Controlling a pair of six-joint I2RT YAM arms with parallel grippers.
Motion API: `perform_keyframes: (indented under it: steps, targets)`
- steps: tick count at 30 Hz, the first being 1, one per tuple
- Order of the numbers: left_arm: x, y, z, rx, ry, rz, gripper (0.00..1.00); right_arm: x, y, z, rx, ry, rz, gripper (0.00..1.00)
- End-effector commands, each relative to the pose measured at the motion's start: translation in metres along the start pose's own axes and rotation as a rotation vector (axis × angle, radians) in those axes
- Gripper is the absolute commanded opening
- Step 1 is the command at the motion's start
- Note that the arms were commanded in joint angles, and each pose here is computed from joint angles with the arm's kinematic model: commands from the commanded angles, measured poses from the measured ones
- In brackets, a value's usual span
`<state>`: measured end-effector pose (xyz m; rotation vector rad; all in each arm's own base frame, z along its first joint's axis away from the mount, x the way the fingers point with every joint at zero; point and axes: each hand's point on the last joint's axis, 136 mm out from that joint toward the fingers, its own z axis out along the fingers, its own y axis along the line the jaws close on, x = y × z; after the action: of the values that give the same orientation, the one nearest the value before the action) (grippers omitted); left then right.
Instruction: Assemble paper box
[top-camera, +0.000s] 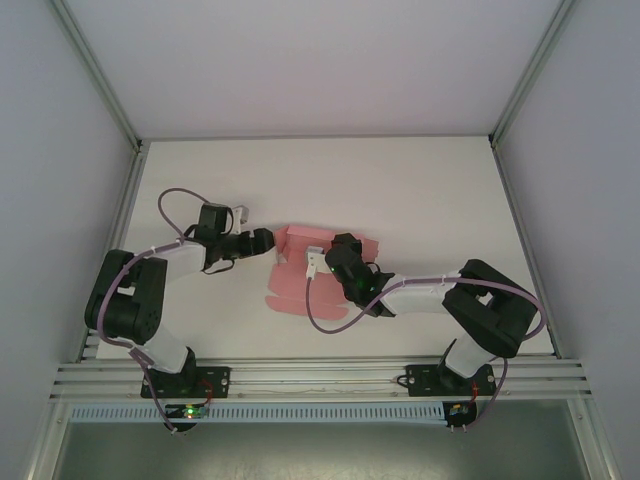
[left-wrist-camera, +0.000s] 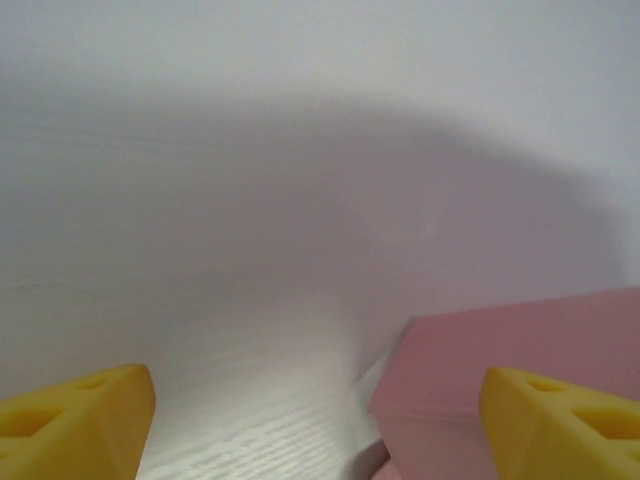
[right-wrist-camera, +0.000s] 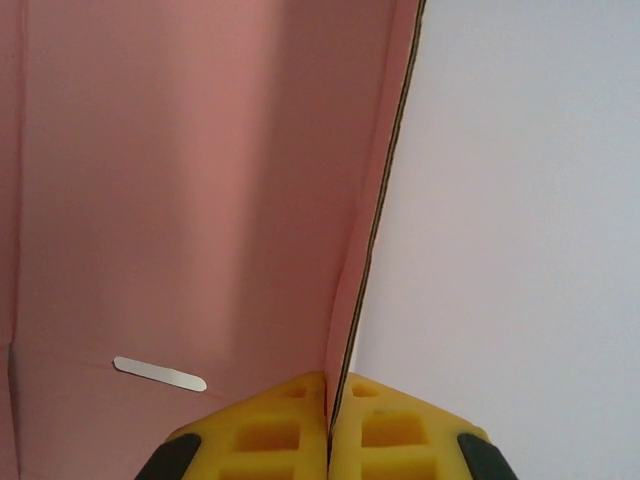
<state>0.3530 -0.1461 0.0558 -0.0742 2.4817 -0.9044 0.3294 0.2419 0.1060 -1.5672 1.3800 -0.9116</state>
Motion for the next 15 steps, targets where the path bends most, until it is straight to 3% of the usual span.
perform_keyframes:
  steps: [1, 4, 11, 15]
  targets:
    - [-0.007, -0.010, -0.006, 0.000, -0.051, 0.088, 0.84, 0.008, 0.032, -0.003, -0.101, 0.028, -0.082, 0.00]
    - [-0.016, 0.019, -0.014, -0.197, -0.081, 0.052, 0.84, 0.008, 0.032, -0.004, -0.105, 0.027, -0.081, 0.00]
    - [-0.034, 0.046, -0.023, -0.385, -0.118, -0.006, 0.84, 0.008, 0.032, -0.003, -0.114, 0.031, -0.078, 0.00]
    - [-0.045, 0.034, -0.014, -0.330, -0.112, 0.014, 0.85, 0.009, 0.032, -0.002, -0.122, 0.033, -0.073, 0.00]
